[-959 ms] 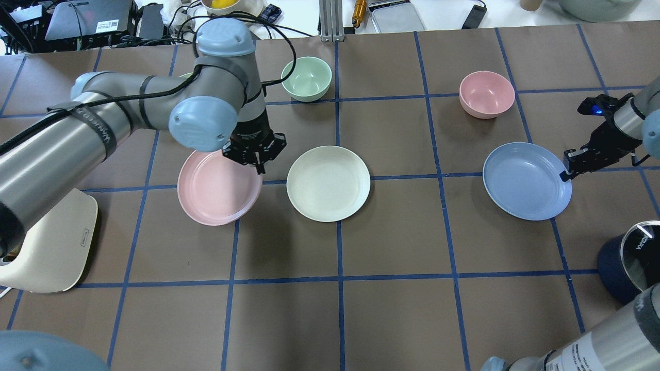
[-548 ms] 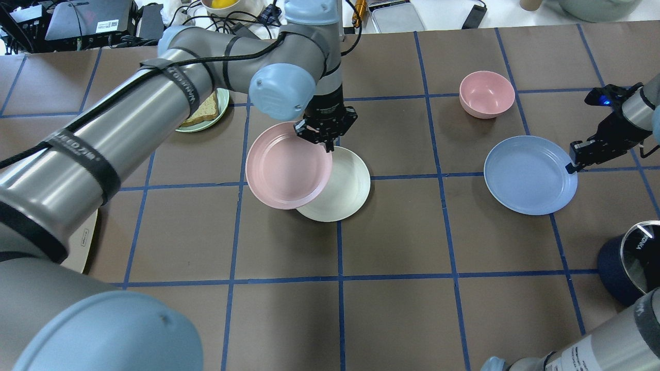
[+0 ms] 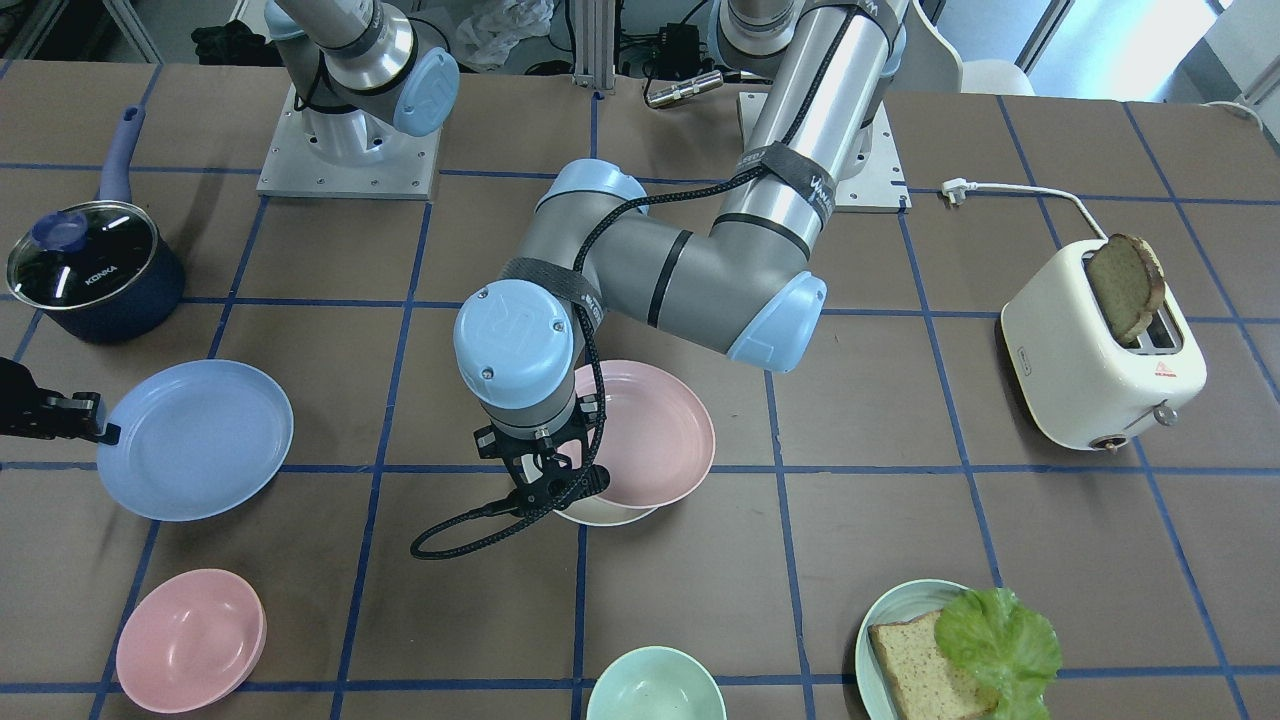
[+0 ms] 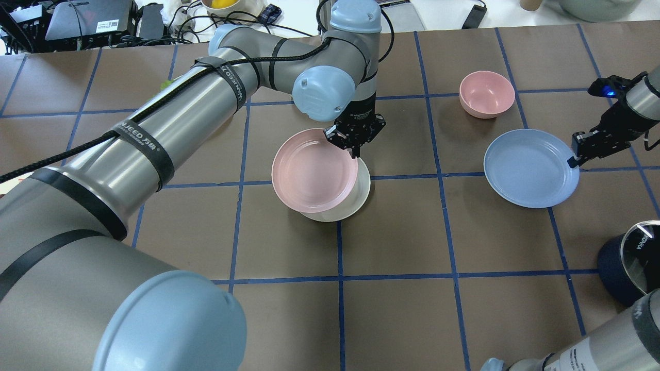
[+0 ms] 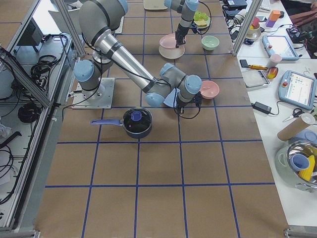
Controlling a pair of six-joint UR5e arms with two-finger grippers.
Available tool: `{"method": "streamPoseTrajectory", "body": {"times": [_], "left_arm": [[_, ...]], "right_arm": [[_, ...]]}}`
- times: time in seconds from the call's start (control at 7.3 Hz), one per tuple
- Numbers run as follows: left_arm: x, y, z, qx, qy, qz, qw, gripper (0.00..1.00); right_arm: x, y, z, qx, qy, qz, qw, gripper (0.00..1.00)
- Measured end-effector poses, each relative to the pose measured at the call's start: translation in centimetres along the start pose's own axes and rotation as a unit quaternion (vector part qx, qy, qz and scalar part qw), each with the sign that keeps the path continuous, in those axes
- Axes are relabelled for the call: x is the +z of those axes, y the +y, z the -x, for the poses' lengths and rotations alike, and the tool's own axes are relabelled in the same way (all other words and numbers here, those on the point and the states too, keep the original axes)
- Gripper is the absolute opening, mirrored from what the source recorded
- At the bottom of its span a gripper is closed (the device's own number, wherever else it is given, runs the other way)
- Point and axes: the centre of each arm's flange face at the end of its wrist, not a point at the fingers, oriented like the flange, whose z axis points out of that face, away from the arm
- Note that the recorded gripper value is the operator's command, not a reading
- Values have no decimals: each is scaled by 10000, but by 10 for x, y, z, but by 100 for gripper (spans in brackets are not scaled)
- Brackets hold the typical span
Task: Stack three plates with pink and blue
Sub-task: 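Lower the pink plate onto the cream plate with the left gripper, then release the pink plate with the left gripper while the right grasps the blue plate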
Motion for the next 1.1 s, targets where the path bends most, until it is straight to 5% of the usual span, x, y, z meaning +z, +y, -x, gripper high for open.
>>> {"method": "streamPoseTrajectory", "body": {"times": [0.14,0.27,0.68,1.1], "left_arm": [[2,-2,-2,9,25,-14,10000,23],[3,-2,-3,17,44,-30,10000,96],[-13,-1,-5,186,179,-214,9994,100],[-90,2,39,1291,348,-500,9898,100]], "right_arm": [[-4,-2,10,28,42,-21,10000,0],[-9,-2,20,90,74,-45,9999,0],[-18,-5,49,229,136,-104,9996,0],[-18,-2,137,642,194,-142,9976,0]]}}
